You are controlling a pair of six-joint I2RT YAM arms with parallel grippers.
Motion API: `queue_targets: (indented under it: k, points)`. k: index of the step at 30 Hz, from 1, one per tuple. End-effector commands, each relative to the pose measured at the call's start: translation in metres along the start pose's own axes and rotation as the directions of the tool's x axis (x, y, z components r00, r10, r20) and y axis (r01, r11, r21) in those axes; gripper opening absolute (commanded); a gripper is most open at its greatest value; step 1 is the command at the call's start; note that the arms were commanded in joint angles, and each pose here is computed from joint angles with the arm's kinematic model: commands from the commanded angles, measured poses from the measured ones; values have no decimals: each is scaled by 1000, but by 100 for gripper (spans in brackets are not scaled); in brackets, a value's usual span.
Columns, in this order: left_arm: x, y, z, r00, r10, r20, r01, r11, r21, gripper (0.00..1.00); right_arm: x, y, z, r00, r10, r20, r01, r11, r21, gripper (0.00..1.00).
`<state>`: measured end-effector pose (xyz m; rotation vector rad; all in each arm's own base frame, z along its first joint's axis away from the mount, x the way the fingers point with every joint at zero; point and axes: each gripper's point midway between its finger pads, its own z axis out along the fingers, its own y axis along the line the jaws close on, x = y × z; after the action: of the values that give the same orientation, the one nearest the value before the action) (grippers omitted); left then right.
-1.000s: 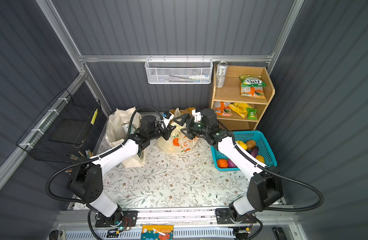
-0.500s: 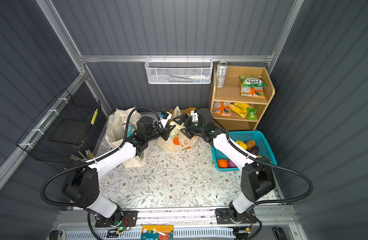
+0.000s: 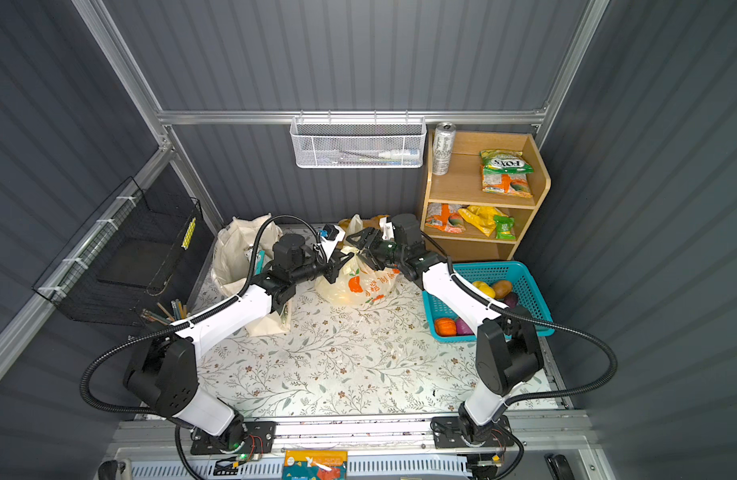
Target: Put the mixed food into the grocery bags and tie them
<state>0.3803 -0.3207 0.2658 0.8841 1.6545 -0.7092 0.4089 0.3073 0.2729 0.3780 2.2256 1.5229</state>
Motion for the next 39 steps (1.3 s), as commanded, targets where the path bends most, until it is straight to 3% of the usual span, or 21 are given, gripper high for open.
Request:
queue_targets:
  k: [1,3,10,14,21,23,24,28,30,34,39]
  points:
    - [-5,-14,-1,999,47,6,-47,997,68,0,-4,11,5,1000,-25,0,25,999,-33,63]
    - [-3,-18,0,998,58,0,-58,994,92,0,-6,10,8,1000,-25,2,25,999,-33,57]
    - [12,-32,1,999,36,-18,-33,984,177,0,-15,8,13,998,-54,29,56,995,-81,15]
    - [18,-34,1,1000,11,-23,-7,982,191,0,-22,7,6,995,-84,53,90,987,-135,0]
    - [39,-40,3,997,-16,-71,31,974,224,0,-26,2,-6,989,-126,78,140,968,-210,0]
    - [44,-41,4,996,-21,-82,39,972,231,0,-23,-2,-3,990,-130,60,141,966,-217,12]
    - [46,-42,5,996,-23,-87,43,971,235,0,-22,-4,-1,990,-131,53,140,966,-219,12]
    - [53,-44,6,993,-51,-104,75,965,250,0,-22,-10,-1,987,-143,75,157,959,-234,0]
    - [58,-49,5,990,-78,-119,108,957,270,16,-21,-11,-2,984,-155,85,171,953,-250,0]
    - [62,-56,0,982,-128,-140,165,941,296,23,-20,-16,-5,978,-178,105,201,939,-280,0]
    - [31,-58,-25,991,-131,-28,134,956,262,35,-20,-29,-9,974,-194,118,221,928,-300,0]
